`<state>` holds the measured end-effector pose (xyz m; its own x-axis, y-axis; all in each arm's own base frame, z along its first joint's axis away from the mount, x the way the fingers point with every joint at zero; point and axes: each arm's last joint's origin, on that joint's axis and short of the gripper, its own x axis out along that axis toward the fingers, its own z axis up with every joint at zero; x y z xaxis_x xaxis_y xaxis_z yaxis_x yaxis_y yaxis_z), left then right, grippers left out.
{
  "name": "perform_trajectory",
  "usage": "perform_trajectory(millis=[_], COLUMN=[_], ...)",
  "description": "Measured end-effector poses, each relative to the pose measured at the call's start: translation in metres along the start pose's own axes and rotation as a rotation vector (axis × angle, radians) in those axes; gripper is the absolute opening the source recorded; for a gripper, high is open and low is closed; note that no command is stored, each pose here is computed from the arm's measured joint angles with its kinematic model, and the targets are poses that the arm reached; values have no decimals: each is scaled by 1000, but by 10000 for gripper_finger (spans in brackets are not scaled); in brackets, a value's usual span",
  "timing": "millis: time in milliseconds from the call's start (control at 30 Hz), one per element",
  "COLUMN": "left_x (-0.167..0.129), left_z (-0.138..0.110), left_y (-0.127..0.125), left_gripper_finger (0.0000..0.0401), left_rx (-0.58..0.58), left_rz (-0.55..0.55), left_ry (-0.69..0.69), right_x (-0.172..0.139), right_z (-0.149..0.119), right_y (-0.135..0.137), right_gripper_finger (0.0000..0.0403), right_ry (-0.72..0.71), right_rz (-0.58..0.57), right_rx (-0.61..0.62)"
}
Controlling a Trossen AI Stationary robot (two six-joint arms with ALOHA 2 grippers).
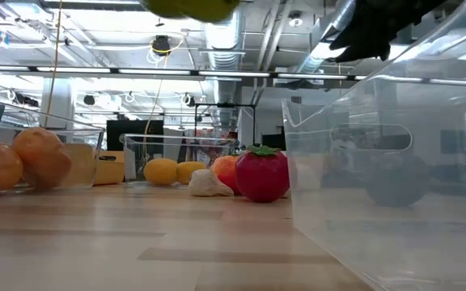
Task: Sort produce into baskets
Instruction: Put the green chayote into the blue bin
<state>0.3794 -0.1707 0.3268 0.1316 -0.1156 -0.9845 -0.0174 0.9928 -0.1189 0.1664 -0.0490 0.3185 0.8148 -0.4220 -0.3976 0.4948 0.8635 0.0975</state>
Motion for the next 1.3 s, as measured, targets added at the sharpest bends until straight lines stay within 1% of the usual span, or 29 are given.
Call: perform_trajectory(millis=[100,233,367,533,633,700,767,867,967,1100,1167,1300], left_x=[1,2,3,3,4,3,3,3,3,10,14,26], left_z=[-13,-31,-51,-73,-84,-90,-94,-98,-99,-99,-100,-102], left_y=[-24,-54,-81,-106,-117,-123,-127,-130,-131,-130,-130,-128], left_gripper_finger=[281,281,281,281,281,281,281,282,292,316,326,339], left_rx=[26,26,37,2,9,20,5,-9,-15,-21,-4,-2], left_rz=[-25,-35,-42,-44,-45,-35,-11,12,21,40,39,66], left_ry=[17,30,42,52,58,49,24,-2,-12,8,34,77], right_x=[-2,-4,-7,-10,-12,-12,-13,-14,-14,-14,-14,-14], right_z=[-2,-5,-8,-11,-12,-12,-12,-13,-13,-13,-13,-13], right_y=[8,19,28,36,39,40,41,43,44,44,44,44], right_gripper_finger=[260,260,260,260,260,260,260,260,260,260,260,260], right_ry=[7,27,46,53,56,57,58,60,60,60,60,61], right_rz=[46,103,149,196,215,224,230,241,247,247,247,246], right_rx=[16,36,26,5,-4,-8,-11,-15,-18,-18,-18,-19])
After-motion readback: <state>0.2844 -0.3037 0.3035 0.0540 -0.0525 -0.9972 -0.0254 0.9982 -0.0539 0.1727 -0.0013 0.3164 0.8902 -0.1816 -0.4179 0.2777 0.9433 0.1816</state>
